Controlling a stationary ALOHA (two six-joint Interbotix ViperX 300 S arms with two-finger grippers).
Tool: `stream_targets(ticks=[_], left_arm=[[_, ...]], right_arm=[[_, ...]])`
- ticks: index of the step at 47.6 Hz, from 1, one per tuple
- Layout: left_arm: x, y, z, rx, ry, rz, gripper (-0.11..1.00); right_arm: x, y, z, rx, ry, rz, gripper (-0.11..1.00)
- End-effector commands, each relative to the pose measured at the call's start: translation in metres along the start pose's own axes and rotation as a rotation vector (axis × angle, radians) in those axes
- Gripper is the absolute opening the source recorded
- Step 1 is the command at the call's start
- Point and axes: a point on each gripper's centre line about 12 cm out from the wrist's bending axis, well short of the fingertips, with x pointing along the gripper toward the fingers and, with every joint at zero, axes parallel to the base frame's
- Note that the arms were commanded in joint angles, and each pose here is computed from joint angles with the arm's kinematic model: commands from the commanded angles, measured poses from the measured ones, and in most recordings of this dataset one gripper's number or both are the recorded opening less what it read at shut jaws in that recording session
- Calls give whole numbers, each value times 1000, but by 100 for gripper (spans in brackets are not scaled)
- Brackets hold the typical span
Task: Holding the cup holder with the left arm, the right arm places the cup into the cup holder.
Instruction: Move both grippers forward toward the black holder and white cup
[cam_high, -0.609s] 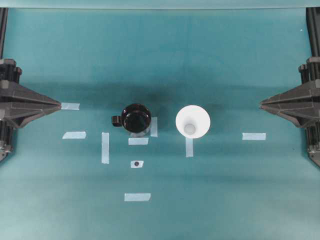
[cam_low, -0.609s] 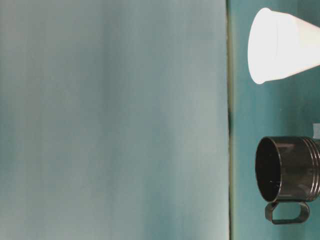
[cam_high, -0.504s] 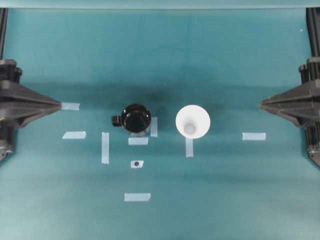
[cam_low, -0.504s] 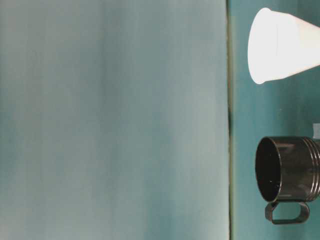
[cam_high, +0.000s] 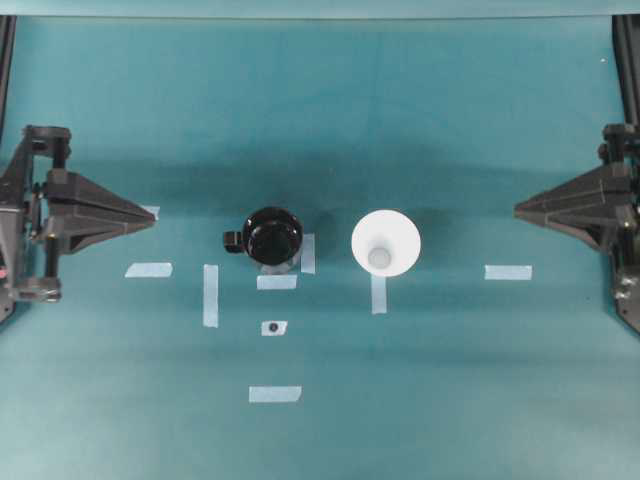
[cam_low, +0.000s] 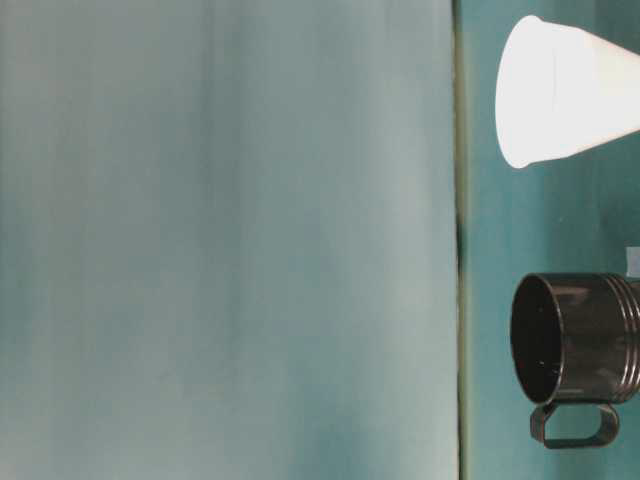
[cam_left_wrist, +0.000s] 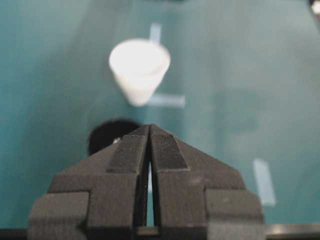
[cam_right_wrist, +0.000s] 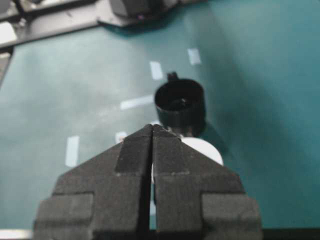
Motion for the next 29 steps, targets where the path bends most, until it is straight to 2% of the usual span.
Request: stream_targets(ticks=[1,9,16,25,29], left_arm=[[5,4,8,15,7,18,3],[14,9,18,90,36,37,3],[28,13,11,142,128,46,3],[56,15,13,134,187,45,3],[64,15,7,132,223,44,3]], right_arm=[[5,-3,8,19,30,-26,2],[17,-9,8,27,120,-73,2],[29,-15,10,34,178,-106,2],[48,-20,4,42,316,-140,2],[58,-22,-2,48,395,-155,2]])
